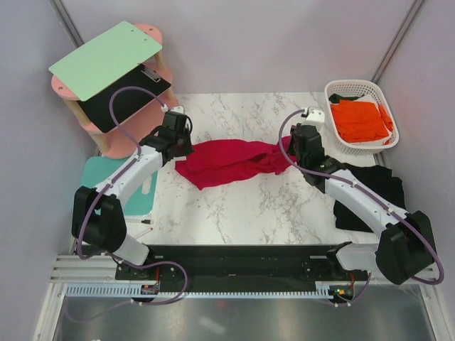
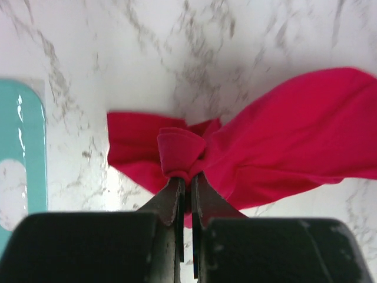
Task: Fold and stack the t-shirts
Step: Flatten out the tshirt
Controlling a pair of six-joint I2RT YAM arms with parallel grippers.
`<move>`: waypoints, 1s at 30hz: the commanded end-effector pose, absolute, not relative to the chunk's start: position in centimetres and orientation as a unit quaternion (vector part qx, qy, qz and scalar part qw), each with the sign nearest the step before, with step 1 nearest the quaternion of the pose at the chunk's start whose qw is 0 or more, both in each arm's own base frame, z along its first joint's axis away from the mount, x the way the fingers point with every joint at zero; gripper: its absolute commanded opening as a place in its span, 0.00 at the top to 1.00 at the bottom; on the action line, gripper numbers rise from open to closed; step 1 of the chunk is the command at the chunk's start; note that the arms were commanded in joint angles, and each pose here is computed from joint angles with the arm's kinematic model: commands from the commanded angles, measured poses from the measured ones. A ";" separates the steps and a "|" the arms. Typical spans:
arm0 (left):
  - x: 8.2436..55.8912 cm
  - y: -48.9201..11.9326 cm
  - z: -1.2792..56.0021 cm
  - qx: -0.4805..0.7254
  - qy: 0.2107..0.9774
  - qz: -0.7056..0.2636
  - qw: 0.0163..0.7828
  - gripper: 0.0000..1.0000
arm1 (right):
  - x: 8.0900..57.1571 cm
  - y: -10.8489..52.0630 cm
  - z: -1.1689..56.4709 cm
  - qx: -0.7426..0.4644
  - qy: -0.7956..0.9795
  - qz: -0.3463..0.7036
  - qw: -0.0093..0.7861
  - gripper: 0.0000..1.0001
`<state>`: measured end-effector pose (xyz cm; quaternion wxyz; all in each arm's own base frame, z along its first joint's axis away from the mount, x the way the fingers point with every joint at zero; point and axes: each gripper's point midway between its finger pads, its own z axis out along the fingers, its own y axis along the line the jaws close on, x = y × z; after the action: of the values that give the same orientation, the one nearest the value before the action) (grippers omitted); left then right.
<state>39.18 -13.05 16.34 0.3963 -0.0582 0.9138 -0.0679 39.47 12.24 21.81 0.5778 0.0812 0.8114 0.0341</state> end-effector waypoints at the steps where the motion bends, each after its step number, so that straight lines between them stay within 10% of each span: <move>1: 35.8 -12.3 9.7 -0.078 0.948 -0.049 0.306 0.98 | 36.9 10.1 19.1 0.117 0.820 0.017 0.560 1.00; 10: 39.9 -13.0 7.7 -0.078 0.951 -0.058 0.294 0.71 | 38.0 11.1 18.8 0.109 0.824 0.024 0.556 1.00; 14: 43.5 -13.3 7.7 -0.086 0.946 -0.065 0.305 0.95 | 39.3 12.1 18.9 0.106 0.824 0.033 0.556 1.00; 20: 46.8 -12.8 8.9 -0.100 0.938 -0.081 0.322 0.98 | 40.2 13.0 17.2 0.103 0.834 0.039 0.540 1.00; 24: 47.5 -12.2 7.2 -0.107 0.945 -0.089 0.296 0.15 | 40.4 13.5 15.7 0.100 0.845 0.040 0.524 1.00; 30: 45.4 -10.8 5.8 -0.114 0.949 -0.072 0.284 0.11 | 40.5 13.9 14.8 0.092 0.852 0.044 0.514 1.00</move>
<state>46.51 -11.09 5.81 0.2840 -0.1146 0.9493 -0.0709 39.06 12.92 12.66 0.4913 0.0815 0.8670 0.0176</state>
